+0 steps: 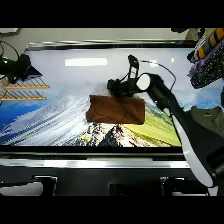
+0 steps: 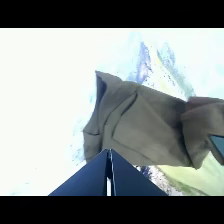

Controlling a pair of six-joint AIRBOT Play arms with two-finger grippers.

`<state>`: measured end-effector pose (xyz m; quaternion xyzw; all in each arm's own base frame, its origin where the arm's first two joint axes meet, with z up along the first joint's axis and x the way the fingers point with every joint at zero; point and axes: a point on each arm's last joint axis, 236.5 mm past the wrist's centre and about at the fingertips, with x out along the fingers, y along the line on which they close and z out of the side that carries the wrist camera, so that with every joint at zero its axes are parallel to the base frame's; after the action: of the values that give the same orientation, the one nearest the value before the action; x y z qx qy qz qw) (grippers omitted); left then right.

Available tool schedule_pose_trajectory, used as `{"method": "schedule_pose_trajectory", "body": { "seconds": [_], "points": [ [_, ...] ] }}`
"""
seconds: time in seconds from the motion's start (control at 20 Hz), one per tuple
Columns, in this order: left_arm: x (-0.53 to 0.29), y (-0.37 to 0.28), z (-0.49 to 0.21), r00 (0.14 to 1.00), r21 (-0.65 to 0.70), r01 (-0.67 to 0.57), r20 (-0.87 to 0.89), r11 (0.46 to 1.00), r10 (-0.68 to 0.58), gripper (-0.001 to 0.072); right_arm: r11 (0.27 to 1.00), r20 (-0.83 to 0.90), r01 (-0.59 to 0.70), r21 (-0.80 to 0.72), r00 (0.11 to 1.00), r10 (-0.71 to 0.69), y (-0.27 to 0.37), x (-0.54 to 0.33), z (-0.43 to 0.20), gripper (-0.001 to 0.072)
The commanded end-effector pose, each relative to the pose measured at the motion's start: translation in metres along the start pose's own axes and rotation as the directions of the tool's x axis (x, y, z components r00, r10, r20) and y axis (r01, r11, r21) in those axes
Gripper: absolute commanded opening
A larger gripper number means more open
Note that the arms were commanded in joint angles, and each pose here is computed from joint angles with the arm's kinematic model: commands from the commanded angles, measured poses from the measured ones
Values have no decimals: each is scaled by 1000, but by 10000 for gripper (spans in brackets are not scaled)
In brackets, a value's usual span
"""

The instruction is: Fold the clothes and pants, and hang the long-sleeved shirts on hangers.

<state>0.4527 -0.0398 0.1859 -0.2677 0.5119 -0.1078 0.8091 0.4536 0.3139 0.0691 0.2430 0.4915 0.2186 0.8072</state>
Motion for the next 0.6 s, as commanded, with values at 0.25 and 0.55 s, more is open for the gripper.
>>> {"method": "schedule_pose_trajectory", "body": {
  "seconds": [0.25,0.55],
  "points": [
    [-9,11,0,1000,18,-20,6,1000,20,13,996,-54,-15,89,998,20,3,62,-32,25],
    [-9,11,0,1000,32,-20,6,999,20,13,992,-101,-40,122,993,53,18,68,-52,275]
  ]
}}
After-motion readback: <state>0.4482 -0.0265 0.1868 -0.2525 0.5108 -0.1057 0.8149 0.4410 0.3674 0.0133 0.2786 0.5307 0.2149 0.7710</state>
